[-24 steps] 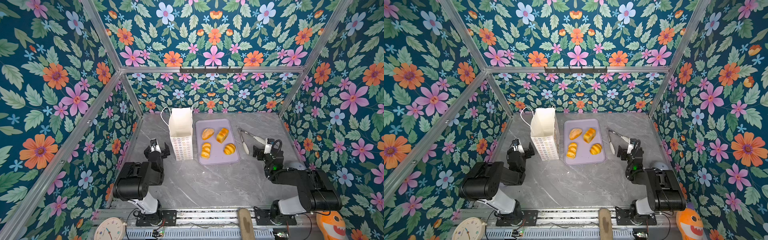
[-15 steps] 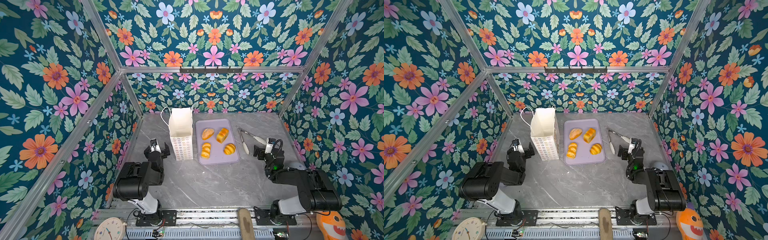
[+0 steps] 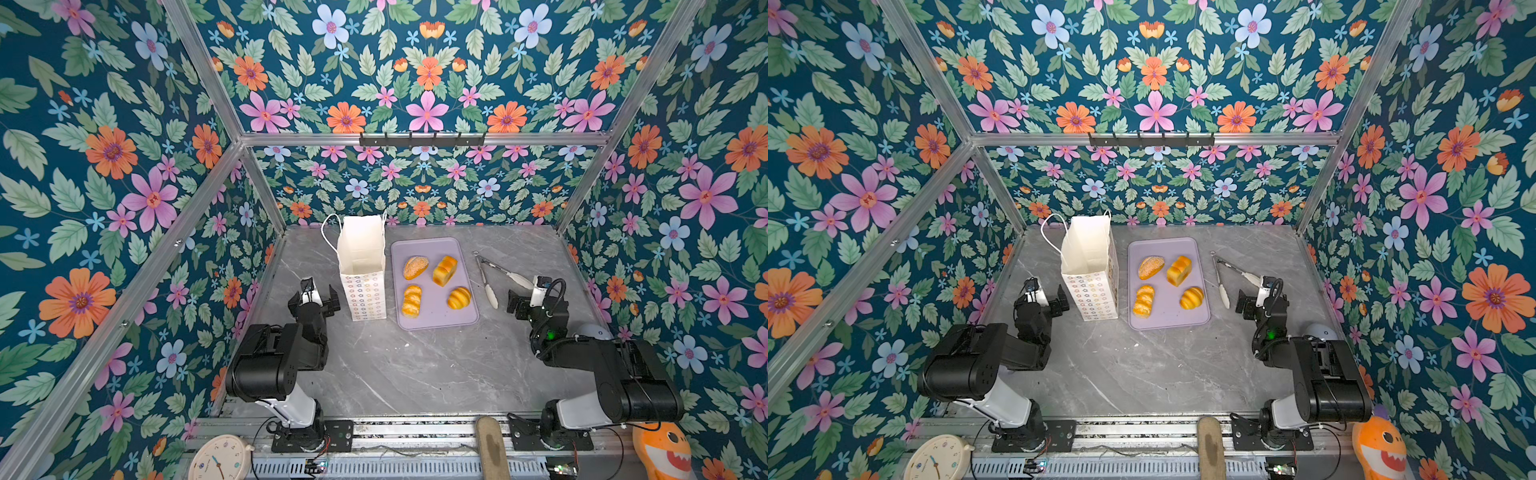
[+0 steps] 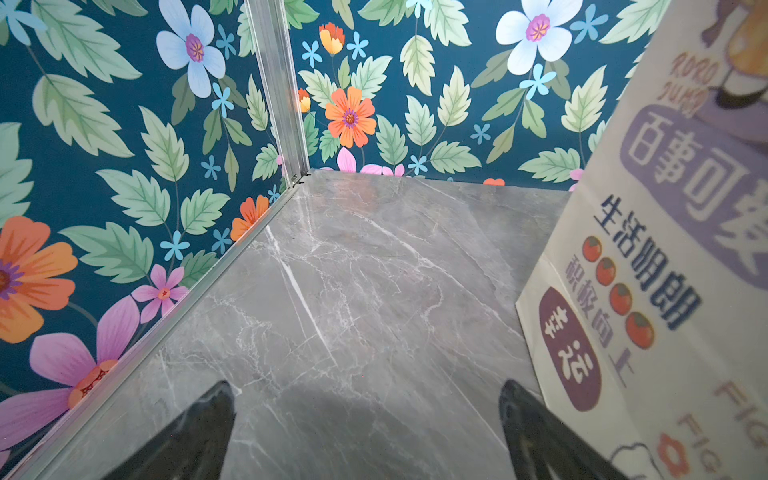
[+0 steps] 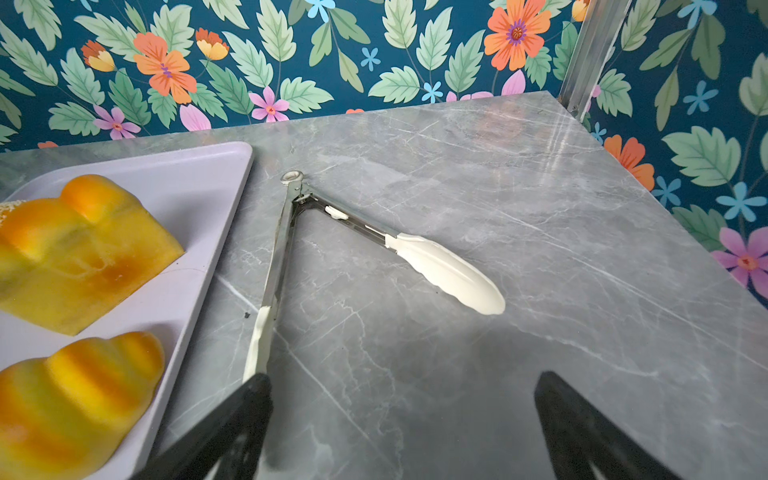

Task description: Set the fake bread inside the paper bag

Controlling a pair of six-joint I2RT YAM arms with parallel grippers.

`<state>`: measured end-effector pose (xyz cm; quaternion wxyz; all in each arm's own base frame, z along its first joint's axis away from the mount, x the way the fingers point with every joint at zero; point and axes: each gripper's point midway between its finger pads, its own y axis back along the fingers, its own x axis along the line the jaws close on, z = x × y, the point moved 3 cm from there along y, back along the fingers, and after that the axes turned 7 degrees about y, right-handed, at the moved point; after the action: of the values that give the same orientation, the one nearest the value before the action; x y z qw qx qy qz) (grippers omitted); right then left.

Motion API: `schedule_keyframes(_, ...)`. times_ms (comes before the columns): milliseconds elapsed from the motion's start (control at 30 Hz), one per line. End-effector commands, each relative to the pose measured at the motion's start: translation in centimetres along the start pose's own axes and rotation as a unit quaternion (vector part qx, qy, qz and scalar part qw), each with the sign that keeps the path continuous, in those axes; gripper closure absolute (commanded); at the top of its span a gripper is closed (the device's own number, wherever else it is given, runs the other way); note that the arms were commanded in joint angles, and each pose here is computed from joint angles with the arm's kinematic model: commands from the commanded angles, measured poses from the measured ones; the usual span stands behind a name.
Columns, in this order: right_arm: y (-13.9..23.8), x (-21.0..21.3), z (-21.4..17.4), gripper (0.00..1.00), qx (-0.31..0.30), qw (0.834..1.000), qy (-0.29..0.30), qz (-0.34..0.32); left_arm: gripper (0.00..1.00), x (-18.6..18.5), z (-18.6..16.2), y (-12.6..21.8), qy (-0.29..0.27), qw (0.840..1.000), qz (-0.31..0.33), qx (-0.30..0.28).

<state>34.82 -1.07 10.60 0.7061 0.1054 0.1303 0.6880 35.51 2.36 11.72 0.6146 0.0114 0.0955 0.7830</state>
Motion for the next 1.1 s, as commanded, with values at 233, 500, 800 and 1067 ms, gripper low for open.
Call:
schedule_keyframes(233,0.0,-0.1,0.3,0.01,-0.006,1.0,0.0,-0.004,0.0,0.0,0.0,0.1,-0.003,1.0,-0.002,-0.001)
schedule_keyframes(500,0.6,-0.6,0.5,0.01,-0.019,1.0,-0.009,-0.024,0.0,0.2,1.0,1.3,0.005,1.0,-0.003,-0.027)
schedule_keyframes(800,3.6,-1.2,4.5,0.01,-0.04,0.998,-0.02,-0.039,0.0,1.6,4.2,2.4,0.066,0.996,0.058,0.007)
schedule_keyframes(1067,6.5,-2.3,10.9,0.01,-0.062,0.973,-0.216,-0.058,0.0,1.8,9.0,5.0,0.165,0.983,0.075,0.031)
